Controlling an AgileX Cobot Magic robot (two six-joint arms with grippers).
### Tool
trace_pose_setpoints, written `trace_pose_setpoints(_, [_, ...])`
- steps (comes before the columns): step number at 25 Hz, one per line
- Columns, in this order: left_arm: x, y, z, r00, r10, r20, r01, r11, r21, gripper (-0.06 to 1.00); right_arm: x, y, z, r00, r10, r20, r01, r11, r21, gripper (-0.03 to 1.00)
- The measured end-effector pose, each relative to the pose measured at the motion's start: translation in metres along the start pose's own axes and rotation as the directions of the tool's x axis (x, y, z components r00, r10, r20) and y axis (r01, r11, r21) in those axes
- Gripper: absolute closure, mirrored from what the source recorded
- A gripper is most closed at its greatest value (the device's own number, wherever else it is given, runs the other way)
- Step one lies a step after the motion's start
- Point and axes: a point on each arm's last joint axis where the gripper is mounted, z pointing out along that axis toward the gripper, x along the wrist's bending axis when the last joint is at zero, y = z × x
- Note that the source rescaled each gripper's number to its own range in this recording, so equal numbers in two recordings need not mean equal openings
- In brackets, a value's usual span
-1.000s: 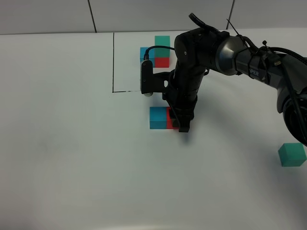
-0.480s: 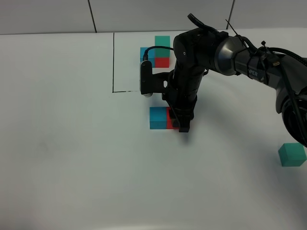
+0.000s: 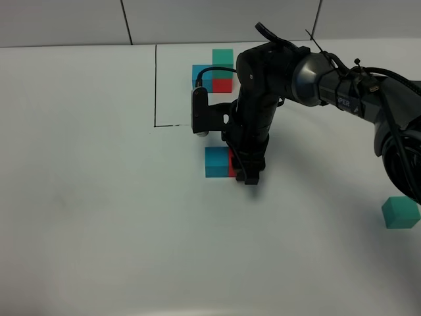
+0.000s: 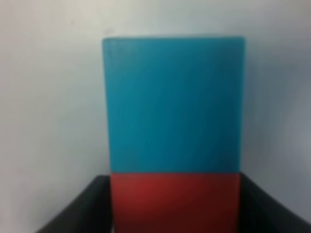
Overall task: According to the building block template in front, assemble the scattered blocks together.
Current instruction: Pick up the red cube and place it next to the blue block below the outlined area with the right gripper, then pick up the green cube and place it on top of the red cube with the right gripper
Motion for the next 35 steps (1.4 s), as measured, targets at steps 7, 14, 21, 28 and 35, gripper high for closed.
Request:
trace_pose_setpoints(7, [0.000,0.000,0.000,1.000,0.000,0.000,0.000,1.000,0.000,0.18,-0.004,-0.011,-0.046,0.976,0.179,0.122,-0.181,0.984,0.002,0.20])
trace_pose_setpoints(14, [0.000,0.000,0.000,1.000,0.000,0.000,0.000,1.000,0.000,0.18,0.032,-0.089,-0.071,0.752,0.643,0.146,-0.646,0.763,-0.034,0.17])
trace_pose_setpoints(21, [0.000,0.000,0.000,1.000,0.000,0.000,0.000,1.000,0.000,0.18,0.097,-0.165,-0.091,0.309,0.941,0.137,-0.940,0.324,-0.104,0.17])
trace_pose_setpoints(28, [0.000,0.000,0.000,1.000,0.000,0.000,0.000,1.000,0.000,0.18,0.135,-0.211,-0.092,0.065,0.989,0.132,-0.988,0.082,-0.127,0.17])
trace_pose_setpoints(35, [0.000,0.000,0.000,1.000,0.000,0.000,0.000,1.000,0.000,0.18,0.145,-0.222,-0.077,0.019,0.992,0.124,-0.988,0.038,-0.153,0.17])
